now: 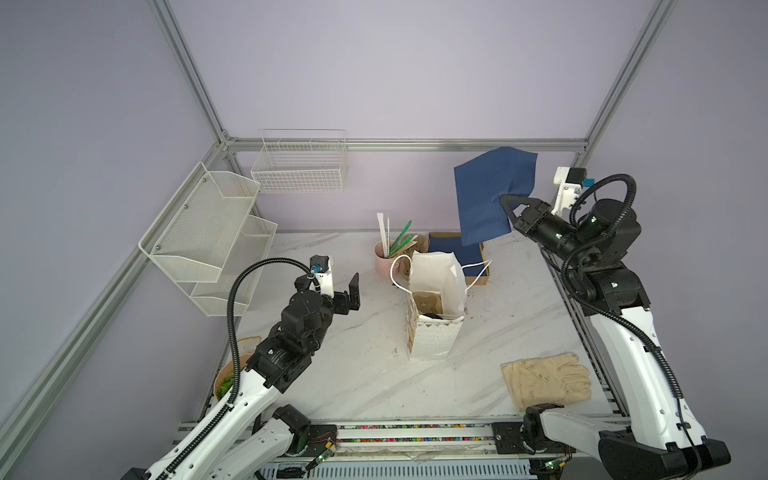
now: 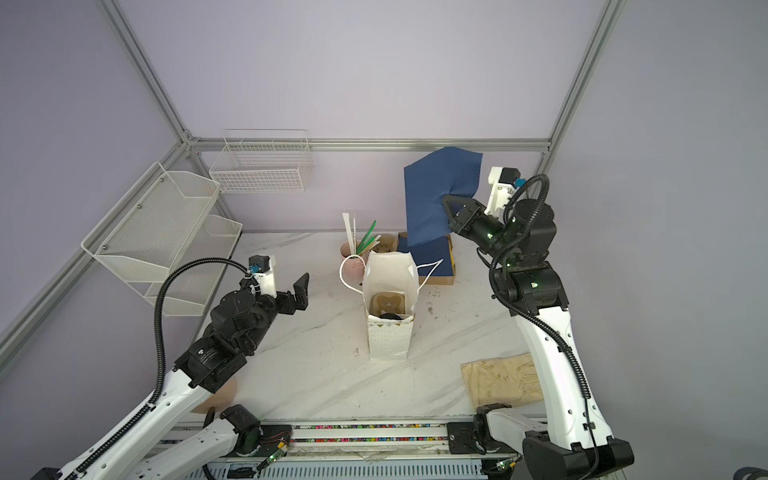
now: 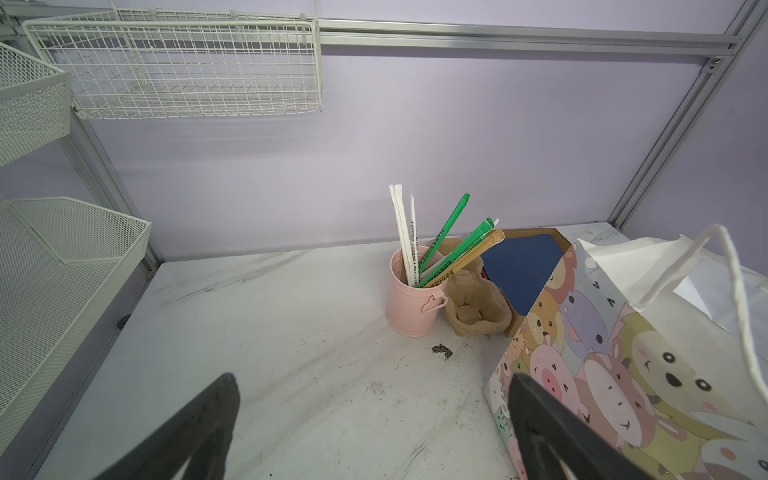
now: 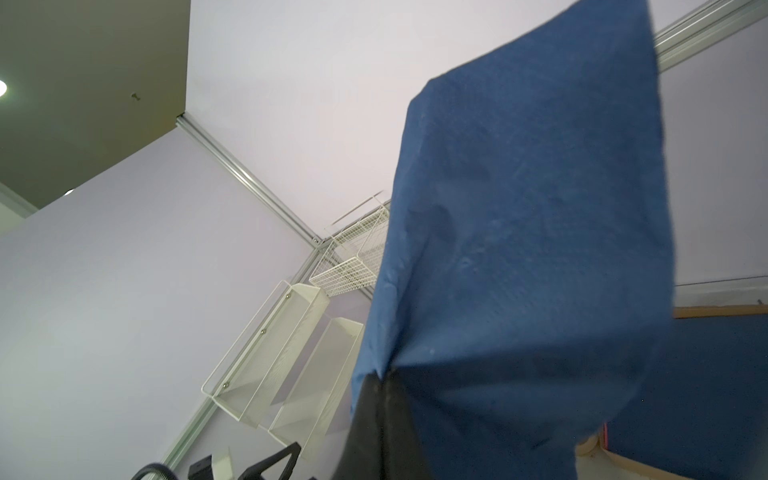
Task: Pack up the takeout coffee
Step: 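Carry the blue napkin over the gift bag with the right gripper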
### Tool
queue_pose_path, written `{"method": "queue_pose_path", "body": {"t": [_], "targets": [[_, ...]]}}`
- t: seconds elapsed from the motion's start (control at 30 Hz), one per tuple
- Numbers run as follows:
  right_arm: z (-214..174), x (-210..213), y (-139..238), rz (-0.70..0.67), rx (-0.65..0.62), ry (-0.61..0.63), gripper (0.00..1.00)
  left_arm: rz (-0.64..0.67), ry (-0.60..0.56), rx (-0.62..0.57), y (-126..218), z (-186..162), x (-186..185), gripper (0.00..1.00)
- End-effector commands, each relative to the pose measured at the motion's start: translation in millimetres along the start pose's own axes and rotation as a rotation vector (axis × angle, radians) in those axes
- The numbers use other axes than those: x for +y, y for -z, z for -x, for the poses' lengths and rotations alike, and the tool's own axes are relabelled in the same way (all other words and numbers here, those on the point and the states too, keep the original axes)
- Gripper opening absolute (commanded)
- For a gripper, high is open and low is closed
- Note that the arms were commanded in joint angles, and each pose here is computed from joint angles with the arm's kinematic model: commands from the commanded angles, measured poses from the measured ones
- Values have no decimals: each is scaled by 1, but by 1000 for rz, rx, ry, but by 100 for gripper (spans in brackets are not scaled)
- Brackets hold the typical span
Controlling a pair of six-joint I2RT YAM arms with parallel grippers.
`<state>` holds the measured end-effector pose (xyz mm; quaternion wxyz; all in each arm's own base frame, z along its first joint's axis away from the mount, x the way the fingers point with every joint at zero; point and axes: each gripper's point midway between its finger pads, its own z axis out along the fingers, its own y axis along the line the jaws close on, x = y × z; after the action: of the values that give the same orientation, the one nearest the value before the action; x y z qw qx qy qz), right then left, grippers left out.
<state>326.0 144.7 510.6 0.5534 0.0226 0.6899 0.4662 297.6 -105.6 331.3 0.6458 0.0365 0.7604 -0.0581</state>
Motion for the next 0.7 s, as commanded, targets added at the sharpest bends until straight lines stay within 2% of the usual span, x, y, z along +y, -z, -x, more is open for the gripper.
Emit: {"method": "queue_pose_path", "body": {"t": [0.0,0.33,0.67], "targets": [[-27,4,3,-6,76,37,0,-12,11,-16,3,-1,-1,100],[-97,4,1,-28,219,22,0,-11,16,-25,5,2,0,100],[-153,-38,-2,-256,328,40,0,-15,15,-24,5,2,-1,100]]}}
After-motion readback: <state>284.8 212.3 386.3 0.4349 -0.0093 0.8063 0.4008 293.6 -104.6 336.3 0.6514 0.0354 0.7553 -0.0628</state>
